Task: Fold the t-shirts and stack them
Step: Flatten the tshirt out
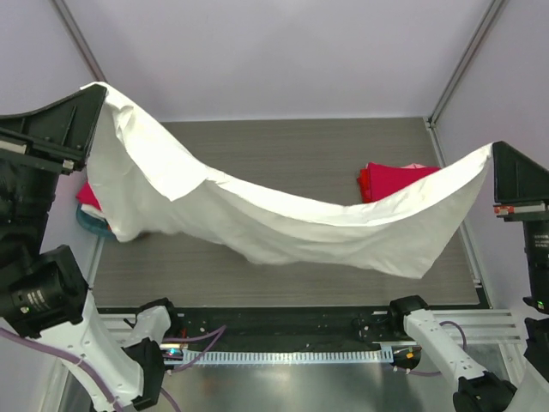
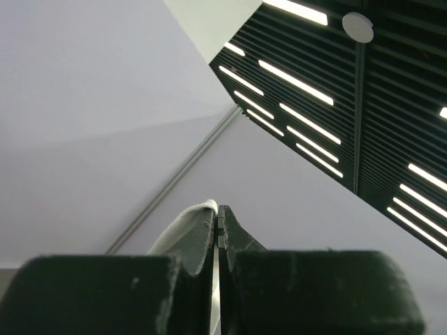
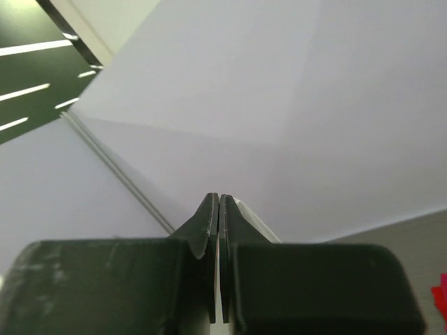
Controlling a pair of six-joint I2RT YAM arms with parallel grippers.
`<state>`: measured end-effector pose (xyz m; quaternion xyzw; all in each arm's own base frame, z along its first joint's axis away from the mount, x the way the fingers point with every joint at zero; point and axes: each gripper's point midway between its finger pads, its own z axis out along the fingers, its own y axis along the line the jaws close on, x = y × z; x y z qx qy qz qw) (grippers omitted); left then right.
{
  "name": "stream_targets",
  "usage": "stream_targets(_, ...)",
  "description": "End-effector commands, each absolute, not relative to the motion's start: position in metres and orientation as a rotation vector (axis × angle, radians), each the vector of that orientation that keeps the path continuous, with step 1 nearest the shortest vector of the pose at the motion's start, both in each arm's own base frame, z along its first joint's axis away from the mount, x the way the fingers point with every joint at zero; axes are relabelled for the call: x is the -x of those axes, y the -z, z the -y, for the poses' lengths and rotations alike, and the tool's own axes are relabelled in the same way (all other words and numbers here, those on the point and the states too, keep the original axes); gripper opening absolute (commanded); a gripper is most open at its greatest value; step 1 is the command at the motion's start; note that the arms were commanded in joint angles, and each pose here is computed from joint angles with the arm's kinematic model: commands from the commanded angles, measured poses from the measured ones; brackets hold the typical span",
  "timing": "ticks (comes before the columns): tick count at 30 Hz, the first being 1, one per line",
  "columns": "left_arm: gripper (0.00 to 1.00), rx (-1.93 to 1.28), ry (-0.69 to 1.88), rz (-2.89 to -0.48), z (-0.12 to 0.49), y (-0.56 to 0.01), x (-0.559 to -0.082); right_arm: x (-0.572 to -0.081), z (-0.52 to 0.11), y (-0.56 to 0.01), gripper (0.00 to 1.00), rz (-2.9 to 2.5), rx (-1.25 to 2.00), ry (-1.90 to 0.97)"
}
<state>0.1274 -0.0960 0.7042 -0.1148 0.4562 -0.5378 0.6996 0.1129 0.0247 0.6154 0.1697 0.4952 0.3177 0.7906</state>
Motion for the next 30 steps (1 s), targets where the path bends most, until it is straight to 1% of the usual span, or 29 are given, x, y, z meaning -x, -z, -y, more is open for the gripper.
stream_targets(1,0.01,0.48,1.263,-1.151,0.068,-0.661,-0.205,-0.182,-0.026,-0.556,0.01,-1.284,-0.493,-0.592)
stream_targets(3,0.0,0.551,1.273,-1.201,0.06,-0.636,-0.228,-0.205,-0.031,-0.533,0.01,-1.355,-0.527,-0.588)
stream_targets(4,0.0,0.626,1.274,-1.249,0.051,-0.608,-0.251,-0.22,-0.035,-0.515,0.01,-1.405,-0.547,-0.591)
stream_targets(8,0.0,0.759,1.22,-1.349,0.029,-0.541,-0.3,-0.274,-0.055,-0.469,0.01,-1.537,-0.564,-0.604)
stream_targets(11,0.0,0.829,1.201,-1.428,0.021,-0.5,-0.336,-0.306,-0.061,-0.454,0.01,-1.57,-0.567,-0.593)
stream_targets(12,0.0,0.831,1.181,-1.448,0.021,-0.491,-0.344,-0.325,-0.068,-0.44,0.01,-1.621,-0.568,-0.587)
stream_targets(13,0.0,0.821,1.189,-1.472,0.029,-0.485,-0.354,-0.335,-0.071,-0.44,0.01,-1.628,-0.562,-0.595)
stream_targets(14,0.01,0.855,1.176,-1.498,0.027,-0.47,-0.376,-0.345,-0.075,-0.444,0.01,-1.617,-0.551,-0.618)
stream_targets(15,0.01,0.843,1.178,-1.513,0.031,-0.468,-0.387,-0.365,-0.084,-0.433,0.01,-1.658,-0.543,-0.643)
stream_targets(16,0.0,0.84,1.188,-1.532,0.036,-0.465,-0.399,-0.374,-0.089,-0.442,0.01,-1.642,-0.533,-0.677)
stream_targets(17,0.0,0.818,1.209,-1.546,0.045,-0.466,-0.409,-0.385,-0.093,-0.445,0.01,-1.641,-0.531,-0.7)
stream_targets(18,0.0,0.81,1.228,-1.563,0.046,-0.468,-0.433,-0.395,-0.096,-0.452,0.01,-1.63,-0.523,-0.738)
stream_targets(20,0.0,0.775,1.267,-1.547,0.049,-0.486,-0.45,-0.421,-0.106,-0.476,0.01,-1.615,-0.482,-0.808)
stream_targets(21,0.0,0.706,1.277,-1.496,0.048,-0.52,-0.458,-0.428,-0.101,-0.488,0.01,-1.592,-0.491,-0.831)
stream_targets(22,0.0,0.686,1.256,-1.488,0.046,-0.531,-0.464,-0.44,-0.099,-0.513,0.01,-1.545,-0.473,-0.858)
stream_targets(23,0.0,0.678,1.225,-1.474,0.041,-0.545,-0.468,-0.441,-0.1,-0.527,0.01,-1.526,-0.444,-0.903)
stream_targets(24,0.0,0.565,1.181,-1.314,0.036,-0.624,-0.438,-0.447,-0.096,-0.541,0.01,-1.498,-0.449,-0.936)
stream_targets(25,0.0,0.676,1.205,-1.329,0.014,-0.604,-0.477,-0.455,-0.085,-0.568,0.01,-1.433,-0.433,-0.948)
stream_targets(26,0.0,0.652,1.278,-1.246,0.01,-0.63,-0.472,-0.458,-0.078,-0.577,0.01,-1.421,-0.419,-0.983)
stream_targets(27,0.01,0.632,1.354,-1.186,0.006,-0.643,-0.475,-0.46,-0.073,-0.584,0.01,-1.404,-0.418,-1.004)
stream_targets(28,0.0,0.566,1.505,-1.068,0.003,-0.672,-0.465,-0.454,-0.062,-0.605,0.01,-1.352,-0.417,-1.031)
stream_targets(29,0.01,0.542,1.551,-1.037,0.004,-0.674,-0.465,-0.465,-0.062,-0.596,0.01,-1.382,-0.403,-1.062)
stream_targets(30,0.01,0.553,1.565,-1.042,0.001,-0.661,-0.478,-0.468,-0.061,-0.592,0.01,-1.394,-0.402,-1.076)
